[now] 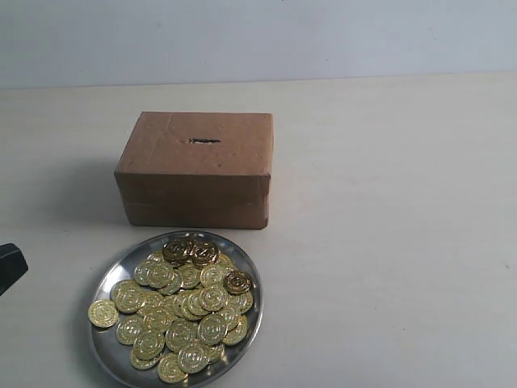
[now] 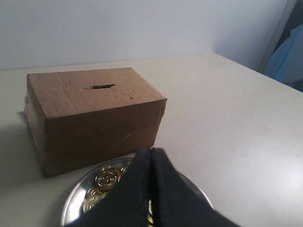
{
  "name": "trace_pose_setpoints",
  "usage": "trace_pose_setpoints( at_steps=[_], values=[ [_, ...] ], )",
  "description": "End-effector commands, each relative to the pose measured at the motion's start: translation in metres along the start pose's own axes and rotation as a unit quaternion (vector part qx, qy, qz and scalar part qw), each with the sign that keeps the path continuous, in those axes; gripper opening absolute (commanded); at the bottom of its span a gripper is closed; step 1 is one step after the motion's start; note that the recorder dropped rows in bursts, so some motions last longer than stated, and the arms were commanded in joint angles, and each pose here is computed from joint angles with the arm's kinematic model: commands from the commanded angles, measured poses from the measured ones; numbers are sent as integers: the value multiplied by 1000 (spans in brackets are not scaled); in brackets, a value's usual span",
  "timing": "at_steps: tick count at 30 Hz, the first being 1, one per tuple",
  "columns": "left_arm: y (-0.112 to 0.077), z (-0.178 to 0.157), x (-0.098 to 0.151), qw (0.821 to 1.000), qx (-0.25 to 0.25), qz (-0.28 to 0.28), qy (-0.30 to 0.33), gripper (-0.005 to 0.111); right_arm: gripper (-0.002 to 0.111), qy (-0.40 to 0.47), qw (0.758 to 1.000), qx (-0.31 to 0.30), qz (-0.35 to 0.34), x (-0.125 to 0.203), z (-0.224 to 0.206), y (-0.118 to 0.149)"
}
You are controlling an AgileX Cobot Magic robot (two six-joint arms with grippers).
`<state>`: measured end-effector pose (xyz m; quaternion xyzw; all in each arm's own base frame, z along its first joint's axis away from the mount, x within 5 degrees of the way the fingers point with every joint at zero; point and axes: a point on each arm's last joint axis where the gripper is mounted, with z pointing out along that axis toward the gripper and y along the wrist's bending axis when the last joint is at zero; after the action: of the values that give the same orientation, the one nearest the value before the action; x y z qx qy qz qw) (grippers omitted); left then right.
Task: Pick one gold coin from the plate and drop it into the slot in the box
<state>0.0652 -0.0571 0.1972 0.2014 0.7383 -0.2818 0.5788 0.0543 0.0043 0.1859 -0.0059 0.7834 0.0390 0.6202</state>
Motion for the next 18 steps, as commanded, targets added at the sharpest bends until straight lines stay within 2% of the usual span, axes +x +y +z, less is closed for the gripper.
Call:
trace_pose_setpoints(
  at_steps=[1,18],
  values=[
    [0,0,1,1000,2,3,-1,0,0,-2,1000,4,6,1,0,-1],
    [0,0,1,1000,2,3,-1,0,0,-2,1000,5,-14,1,0,-1]
  ],
)
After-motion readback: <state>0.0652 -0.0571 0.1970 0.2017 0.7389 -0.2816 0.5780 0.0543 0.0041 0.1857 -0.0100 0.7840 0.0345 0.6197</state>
